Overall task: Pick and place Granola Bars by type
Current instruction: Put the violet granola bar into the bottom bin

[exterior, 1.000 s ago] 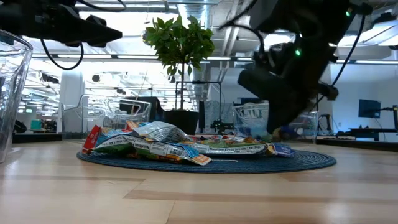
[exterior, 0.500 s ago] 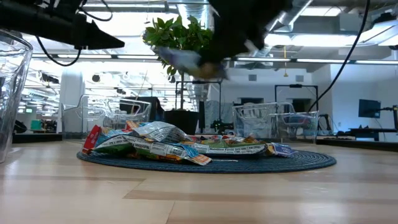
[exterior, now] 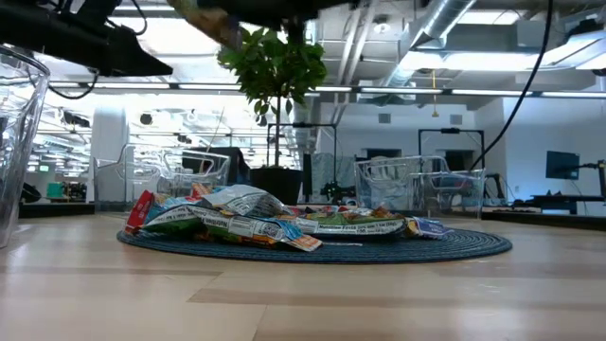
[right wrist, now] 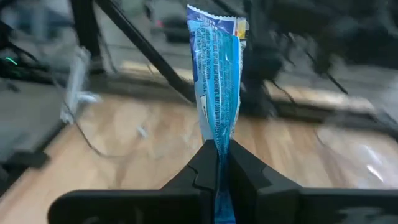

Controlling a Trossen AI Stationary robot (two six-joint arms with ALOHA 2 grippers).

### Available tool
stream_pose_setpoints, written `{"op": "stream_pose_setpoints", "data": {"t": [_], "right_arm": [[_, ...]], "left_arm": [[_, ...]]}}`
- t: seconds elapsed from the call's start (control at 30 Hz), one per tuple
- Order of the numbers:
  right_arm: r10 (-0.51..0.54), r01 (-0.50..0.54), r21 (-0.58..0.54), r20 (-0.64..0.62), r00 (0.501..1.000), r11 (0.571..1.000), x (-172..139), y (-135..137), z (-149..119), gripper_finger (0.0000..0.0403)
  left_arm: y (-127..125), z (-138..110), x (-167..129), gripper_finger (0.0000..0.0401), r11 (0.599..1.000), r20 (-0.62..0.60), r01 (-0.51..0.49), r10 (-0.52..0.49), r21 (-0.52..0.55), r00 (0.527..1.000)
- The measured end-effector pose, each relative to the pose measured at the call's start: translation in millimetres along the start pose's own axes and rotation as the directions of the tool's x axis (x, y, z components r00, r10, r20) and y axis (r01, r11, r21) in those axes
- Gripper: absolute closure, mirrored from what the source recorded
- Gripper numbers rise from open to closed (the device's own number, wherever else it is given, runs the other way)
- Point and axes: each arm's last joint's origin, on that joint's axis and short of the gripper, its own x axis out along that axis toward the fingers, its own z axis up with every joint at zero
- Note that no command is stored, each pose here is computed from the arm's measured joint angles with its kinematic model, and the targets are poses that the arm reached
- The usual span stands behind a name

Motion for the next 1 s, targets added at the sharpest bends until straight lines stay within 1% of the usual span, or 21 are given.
{"op": "stream_pose_setpoints", "data": {"t": [0.03,0.1,0.2,0.37,0.53,0.63,0.67,0.8,0.87,0.93,1.0], "right_arm": [[0.021,-0.021,-0.005,0.018,1.0,1.0,6.6,-2.3,0.3,0.0391],[0.051,-0.051,-0.023,-0.01,0.999,0.998,15.9,-5.2,-4.4,0.039],[0.115,-0.115,-0.058,0.003,0.993,0.992,37.0,-5.8,-2.7,0.0386],[0.191,-0.195,-0.086,-0.047,0.98,0.977,63.1,-4.9,0.7,0.0383],[0.283,-0.284,-0.083,-0.022,0.959,0.955,86.1,-3.6,6.0,0.0387],[0.322,-0.323,-0.078,-0.025,0.946,0.943,95.6,-2.3,5.3,0.0387],[0.336,-0.335,-0.08,-0.009,0.942,0.939,100.7,-1.2,4.8,0.0386],[0.371,-0.371,-0.071,-0.013,0.929,0.926,109.9,1.3,1.3,0.0383],[0.369,-0.367,-0.076,0.015,0.929,0.927,116.2,1.3,-1.2,0.0381],[0.382,-0.382,-0.048,-0.014,0.924,0.923,117.0,1.4,-6.1,0.0381],[0.383,-0.383,-0.047,0.008,0.924,0.923,123.4,2.2,-8.2,0.0381]], "left_arm": [[1.8,-0.2,-0.7,0.0224,0.999,-0.008,-0.038,0.038,-0.003,0.999],[4.3,-0.5,-1.5,0.0224,0.995,-0.02,-0.096,0.095,-0.006,0.995],[6.1,-1.3,-2.5,0.0224,0.992,-0.029,-0.123,0.123,-0.001,0.992],[6.2,-1.5,-2.6,0.0224,0.992,-0.032,-0.129,0.129,0.002,0.991],[6.2,-1.9,-2.6,0.0224,0.992,-0.035,-0.129,0.129,0.006,0.991],[6.3,-1.9,-2.7,0.0224,0.991,-0.036,-0.133,0.133,0.006,0.99],[6.3,-1.9,-2.7,0.0224,0.991,-0.036,-0.133,0.133,0.006,0.99],[6.4,-1.9,-2.7,0.0224,0.991,-0.036,-0.135,0.135,0.005,0.99],[6.4,-2.0,-2.7,0.0224,0.991,-0.036,-0.135,0.135,0.005,0.99],[6.4,-2.0,-2.7,0.0224,0.991,-0.036,-0.135,0.135,0.005,0.99],[6.4,-2.0,-2.7,0.0224,0.991,-0.036,-0.135,0.135,0.005,0.99]]}}
